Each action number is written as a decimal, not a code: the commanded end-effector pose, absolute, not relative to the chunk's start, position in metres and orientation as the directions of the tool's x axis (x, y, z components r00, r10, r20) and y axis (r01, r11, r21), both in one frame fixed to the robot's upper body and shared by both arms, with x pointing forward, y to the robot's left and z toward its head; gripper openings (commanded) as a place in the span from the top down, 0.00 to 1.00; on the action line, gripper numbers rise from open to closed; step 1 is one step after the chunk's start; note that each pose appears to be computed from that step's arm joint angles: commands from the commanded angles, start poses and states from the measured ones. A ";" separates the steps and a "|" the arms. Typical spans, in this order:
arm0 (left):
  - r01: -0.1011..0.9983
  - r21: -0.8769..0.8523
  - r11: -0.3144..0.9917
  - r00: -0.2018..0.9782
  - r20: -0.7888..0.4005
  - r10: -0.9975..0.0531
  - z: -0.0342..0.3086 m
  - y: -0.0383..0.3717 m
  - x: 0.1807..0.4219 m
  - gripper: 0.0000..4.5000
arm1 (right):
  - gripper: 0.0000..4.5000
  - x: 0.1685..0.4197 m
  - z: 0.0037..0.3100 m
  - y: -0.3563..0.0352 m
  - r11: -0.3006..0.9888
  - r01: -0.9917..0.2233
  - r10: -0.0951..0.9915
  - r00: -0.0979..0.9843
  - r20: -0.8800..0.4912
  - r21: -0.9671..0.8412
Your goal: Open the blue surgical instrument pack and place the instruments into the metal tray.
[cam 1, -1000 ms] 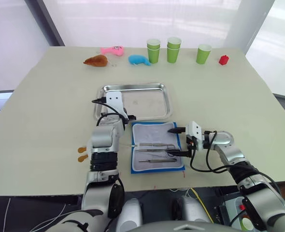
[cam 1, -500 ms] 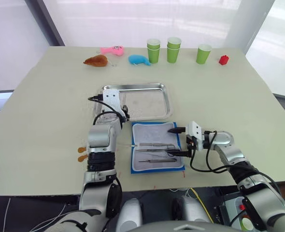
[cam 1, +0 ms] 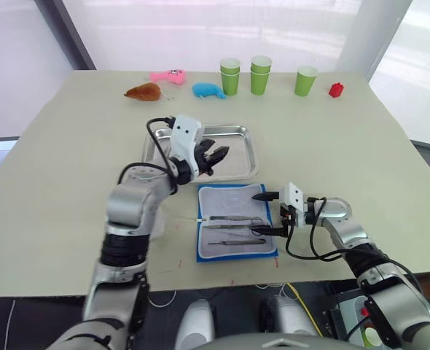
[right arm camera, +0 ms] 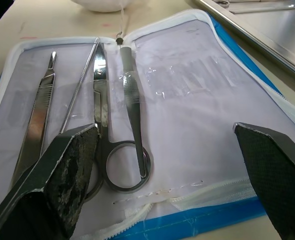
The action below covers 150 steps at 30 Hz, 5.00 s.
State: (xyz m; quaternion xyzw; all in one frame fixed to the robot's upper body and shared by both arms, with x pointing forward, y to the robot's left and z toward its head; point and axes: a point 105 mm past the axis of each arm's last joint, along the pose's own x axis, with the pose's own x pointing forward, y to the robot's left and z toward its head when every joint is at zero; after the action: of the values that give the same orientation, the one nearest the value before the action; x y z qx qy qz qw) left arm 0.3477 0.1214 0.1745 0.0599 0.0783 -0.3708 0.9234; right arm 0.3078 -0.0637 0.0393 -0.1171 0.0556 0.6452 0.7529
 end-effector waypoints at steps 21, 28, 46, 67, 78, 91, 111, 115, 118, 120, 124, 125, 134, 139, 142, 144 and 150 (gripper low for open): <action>0.957 0.288 0.017 0.128 -0.371 -0.920 0.197 0.197 0.246 0.21 | 0.00 0.269 -0.046 -0.098 0.166 -0.974 0.861 0.066 -0.504 0.156; 0.965 0.249 -0.078 0.027 -0.392 -0.920 0.196 0.198 0.232 0.01 | 0.00 0.268 -0.043 -0.101 0.141 -0.979 0.869 0.050 -0.493 0.150; 0.957 0.263 -0.126 -0.009 -0.403 -0.915 0.181 0.188 0.233 0.01 | 0.00 0.265 -0.031 -0.106 0.062 -0.987 0.894 -0.011 -0.448 0.149; 0.957 0.273 -0.095 0.027 -0.412 -0.911 0.146 0.156 0.279 0.12 | 0.00 0.272 -0.029 -0.105 0.082 -0.988 0.898 0.016 -0.439 0.130; 0.936 0.331 -0.121 0.057 -0.480 -0.875 0.105 0.137 0.306 0.41 | 0.00 0.272 -0.029 -0.105 0.085 -0.988 0.901 0.020 -0.434 0.131; 0.940 0.294 -0.174 0.011 -0.536 -0.844 0.078 0.132 0.315 0.41 | 0.00 0.273 -0.028 -0.105 0.086 -0.988 0.901 0.022 -0.433 0.129; 0.958 0.228 -0.175 -0.022 -0.550 -0.835 0.069 0.135 0.306 0.99 | 0.00 0.272 -0.029 -0.103 0.086 -0.988 0.904 0.022 -0.428 0.130; 0.948 0.266 -0.176 0.000 -0.554 -0.833 0.085 0.134 0.308 0.99 | 0.00 0.271 -0.030 -0.102 0.084 -0.987 0.904 0.018 -0.426 0.137; 0.945 0.280 -0.171 0.023 -0.577 -0.817 0.095 0.136 0.310 0.99 | 0.00 0.271 -0.030 -0.102 0.082 -0.987 0.904 0.015 -0.428 0.138; 0.945 0.282 -0.165 0.032 -0.581 -0.813 0.103 0.137 0.311 0.99 | 0.00 0.271 -0.030 -0.102 0.081 -0.987 0.904 0.014 -0.428 0.138; 0.946 0.281 -0.158 0.040 -0.587 -0.808 0.114 0.137 0.311 0.99 | 0.00 0.271 -0.030 -0.101 0.079 -0.987 0.905 0.013 -0.426 0.139; 0.946 0.282 -0.161 0.040 -0.593 -0.804 0.116 0.138 0.311 0.99 | 0.00 0.271 -0.030 -0.101 0.078 -0.987 0.905 0.012 -0.425 0.139; 0.948 0.266 -0.176 0.035 -0.636 -0.771 0.125 0.153 0.303 0.99 | 0.00 0.271 -0.030 -0.100 0.077 -0.987 0.905 0.011 -0.426 0.139; 0.950 0.263 -0.167 0.047 -0.652 -0.757 0.129 0.165 0.298 0.99 | 0.00 0.270 -0.031 -0.100 0.077 -0.987 0.905 0.009 -0.425 0.142; 0.952 0.262 -0.158 0.057 -0.659 -0.750 0.133 0.171 0.295 0.99 | 0.00 0.269 -0.031 -0.100 0.076 -0.987 0.905 0.008 -0.425 0.144; 0.953 0.261 -0.154 0.061 -0.663 -0.746 0.134 0.175 0.294 0.99 | 0.00 0.269 -0.031 -0.100 0.076 -0.987 0.905 0.007 -0.425 0.144; 0.956 0.254 -0.149 0.067 -0.682 -0.728 0.138 0.185 0.288 0.99 | 0.00 0.270 -0.031 -0.100 0.074 -0.987 0.905 0.006 -0.426 0.142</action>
State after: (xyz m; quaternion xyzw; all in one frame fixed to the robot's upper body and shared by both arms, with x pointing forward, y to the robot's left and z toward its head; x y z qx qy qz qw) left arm 0.2930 0.1880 0.1235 0.3571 0.1820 -0.6518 0.6438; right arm 0.3066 -0.0771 0.0419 -0.1231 0.0469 0.6780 0.7232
